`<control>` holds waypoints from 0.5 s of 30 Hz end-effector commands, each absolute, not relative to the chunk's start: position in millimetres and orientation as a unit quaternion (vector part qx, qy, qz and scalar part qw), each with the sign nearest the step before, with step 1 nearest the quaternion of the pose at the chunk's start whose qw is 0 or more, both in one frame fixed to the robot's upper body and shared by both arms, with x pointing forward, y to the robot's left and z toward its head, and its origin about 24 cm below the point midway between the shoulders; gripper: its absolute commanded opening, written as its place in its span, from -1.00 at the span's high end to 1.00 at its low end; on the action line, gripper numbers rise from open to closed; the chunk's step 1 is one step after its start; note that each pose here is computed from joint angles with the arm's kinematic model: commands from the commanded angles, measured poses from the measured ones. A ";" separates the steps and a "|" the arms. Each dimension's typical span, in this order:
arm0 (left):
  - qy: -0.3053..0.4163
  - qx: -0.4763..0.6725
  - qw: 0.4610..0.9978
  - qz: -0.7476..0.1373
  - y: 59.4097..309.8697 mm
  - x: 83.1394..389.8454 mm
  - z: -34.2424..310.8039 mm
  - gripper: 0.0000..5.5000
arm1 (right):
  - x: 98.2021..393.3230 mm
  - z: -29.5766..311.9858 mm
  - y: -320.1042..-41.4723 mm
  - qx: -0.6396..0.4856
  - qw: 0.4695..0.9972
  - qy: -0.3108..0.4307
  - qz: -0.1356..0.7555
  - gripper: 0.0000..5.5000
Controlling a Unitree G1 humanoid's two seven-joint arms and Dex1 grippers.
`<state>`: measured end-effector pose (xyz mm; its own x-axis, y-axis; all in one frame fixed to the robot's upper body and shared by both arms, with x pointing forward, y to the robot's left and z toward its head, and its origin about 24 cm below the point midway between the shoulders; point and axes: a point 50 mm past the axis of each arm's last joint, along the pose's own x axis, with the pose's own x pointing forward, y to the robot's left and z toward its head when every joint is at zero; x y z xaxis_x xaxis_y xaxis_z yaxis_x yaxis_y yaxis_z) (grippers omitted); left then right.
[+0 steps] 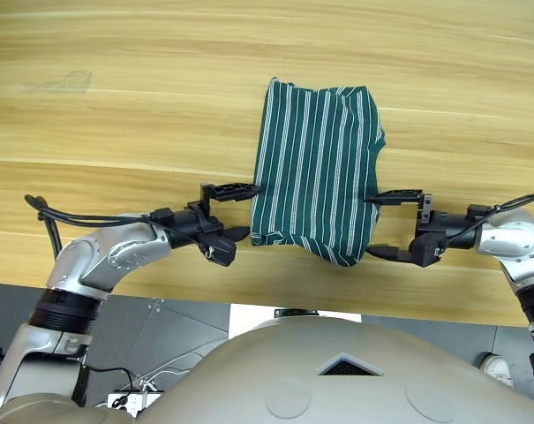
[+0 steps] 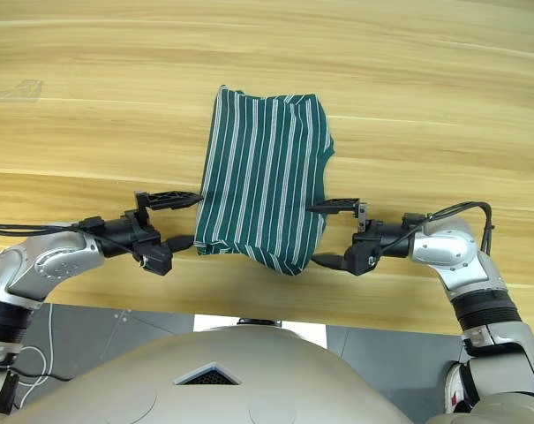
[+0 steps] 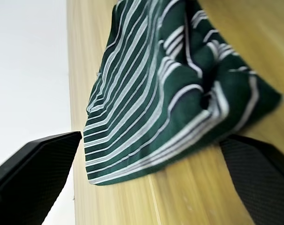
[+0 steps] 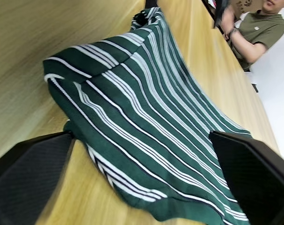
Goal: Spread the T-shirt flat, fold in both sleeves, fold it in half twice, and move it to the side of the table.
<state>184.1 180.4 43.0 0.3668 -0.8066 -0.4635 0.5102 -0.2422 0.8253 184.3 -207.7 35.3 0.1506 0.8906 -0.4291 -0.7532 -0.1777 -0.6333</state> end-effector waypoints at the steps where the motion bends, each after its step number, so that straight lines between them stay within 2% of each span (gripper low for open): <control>1: -0.092 0.568 0.573 -0.584 180.1 173.0 22.2 -0.96 | 191.9 35.5 -201.3 -0.419 0.629 -0.097 0.648 -0.96; 3: -0.097 0.564 0.573 -0.586 178.5 172.4 24.6 -0.96 | 193.1 34.9 -199.4 -0.418 0.627 -0.099 0.650 -0.96; 6: -0.099 0.562 0.560 -0.601 178.4 168.0 25.8 -0.96 | 191.2 32.9 -196.5 -0.411 0.626 -0.098 0.656 -0.77; 15: -0.083 0.558 0.553 -0.614 179.1 167.3 20.8 -0.39 | 192.3 28.7 -188.4 -0.399 0.627 -0.099 0.661 -0.17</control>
